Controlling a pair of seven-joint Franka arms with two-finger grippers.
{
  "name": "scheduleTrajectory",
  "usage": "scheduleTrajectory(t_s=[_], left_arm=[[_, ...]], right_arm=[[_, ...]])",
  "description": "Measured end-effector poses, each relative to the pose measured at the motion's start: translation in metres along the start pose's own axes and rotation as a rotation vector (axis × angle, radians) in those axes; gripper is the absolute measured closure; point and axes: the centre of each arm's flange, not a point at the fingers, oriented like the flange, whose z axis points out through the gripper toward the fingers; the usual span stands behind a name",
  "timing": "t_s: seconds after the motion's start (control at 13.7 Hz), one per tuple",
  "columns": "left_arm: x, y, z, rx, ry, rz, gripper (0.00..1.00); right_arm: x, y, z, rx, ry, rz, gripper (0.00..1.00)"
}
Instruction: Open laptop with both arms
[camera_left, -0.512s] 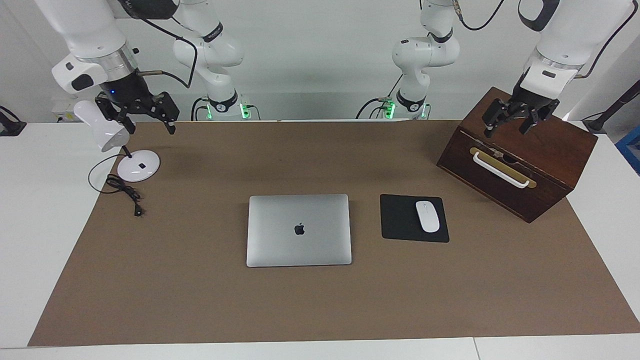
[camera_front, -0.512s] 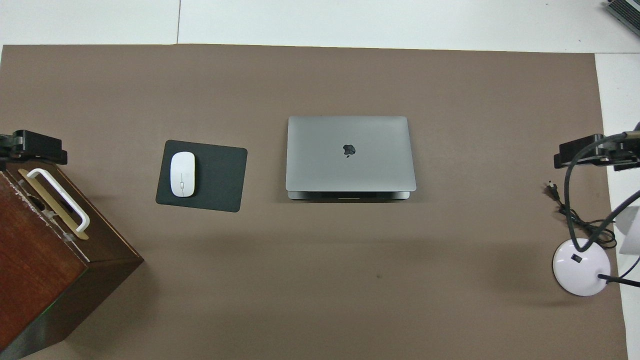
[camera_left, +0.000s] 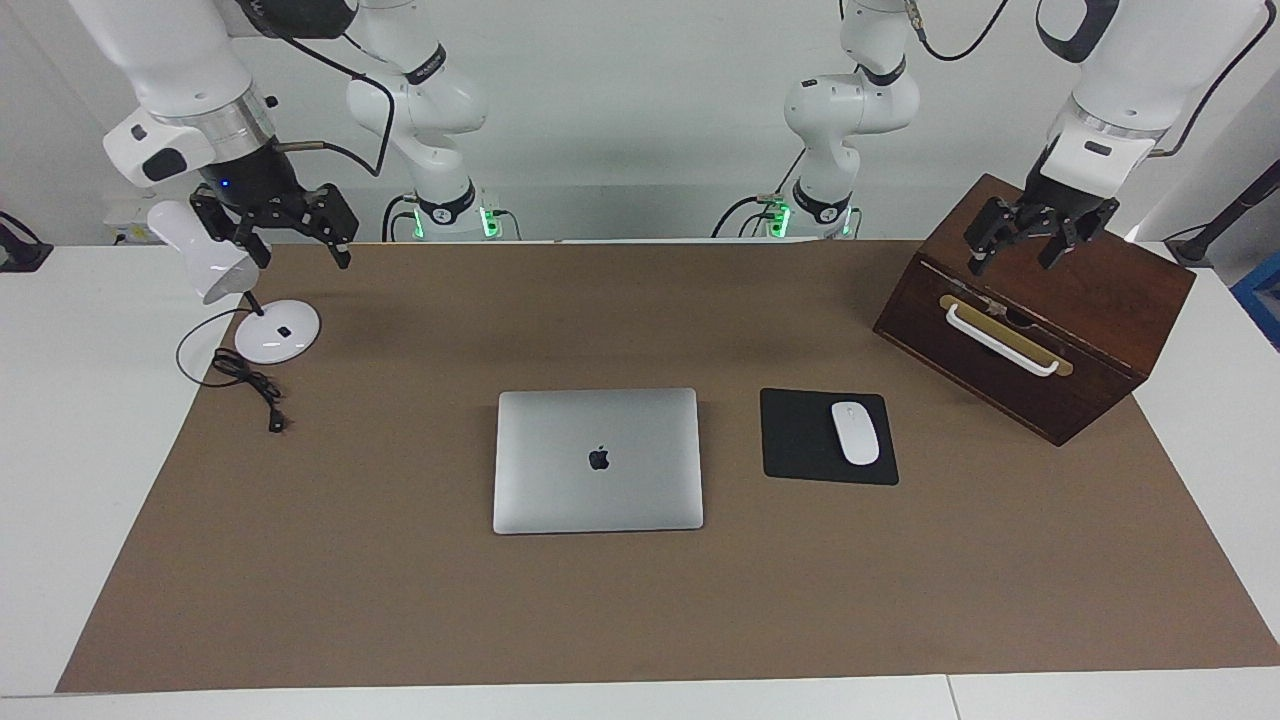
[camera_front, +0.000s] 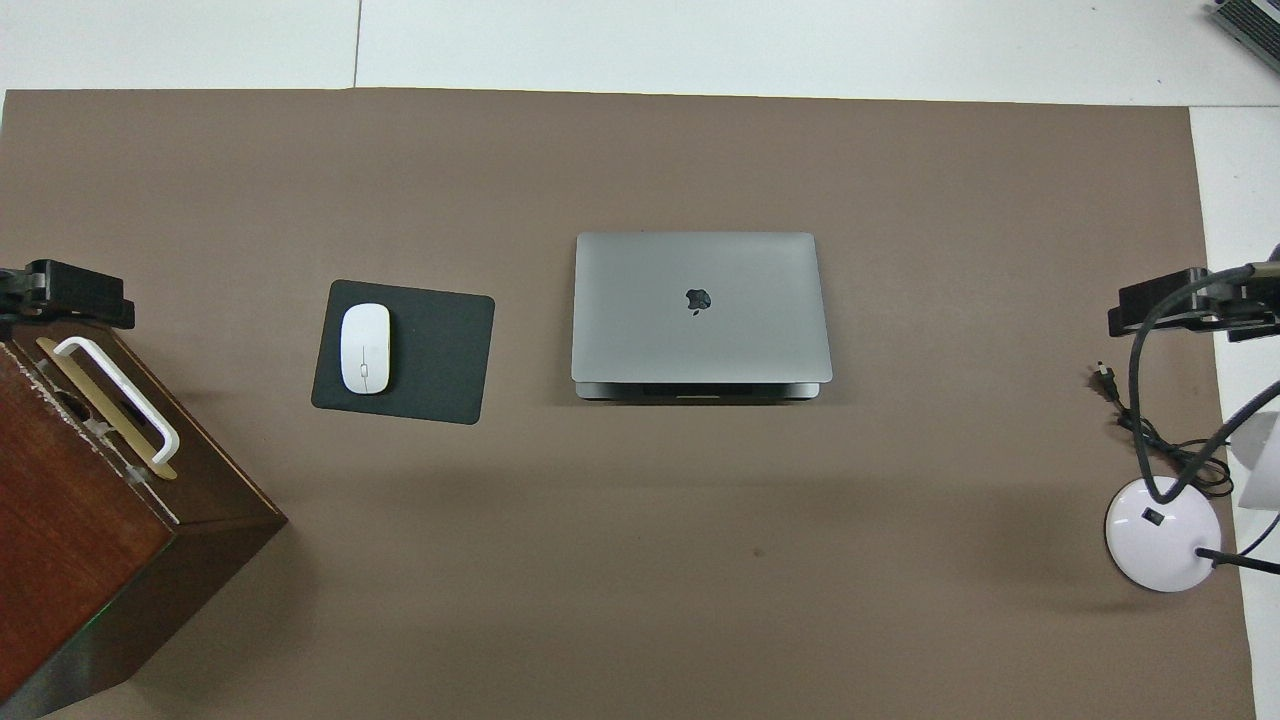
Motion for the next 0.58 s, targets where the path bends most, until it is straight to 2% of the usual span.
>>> scheduleTrajectory(t_s=[0.44, 0.58], left_arm=[[0.0001, -0.0017, 0.0002, -0.013, -0.001, -0.015, 0.0], [0.0001, -0.0016, -0.0004, -0.015, 0.001, -0.073, 0.0]], right_arm=[[0.0, 0.0003, 0.0, 0.0, 0.0, 0.001, 0.0], [0.0, 0.0006, 0.0, 0.0, 0.0, 0.001, 0.0]])
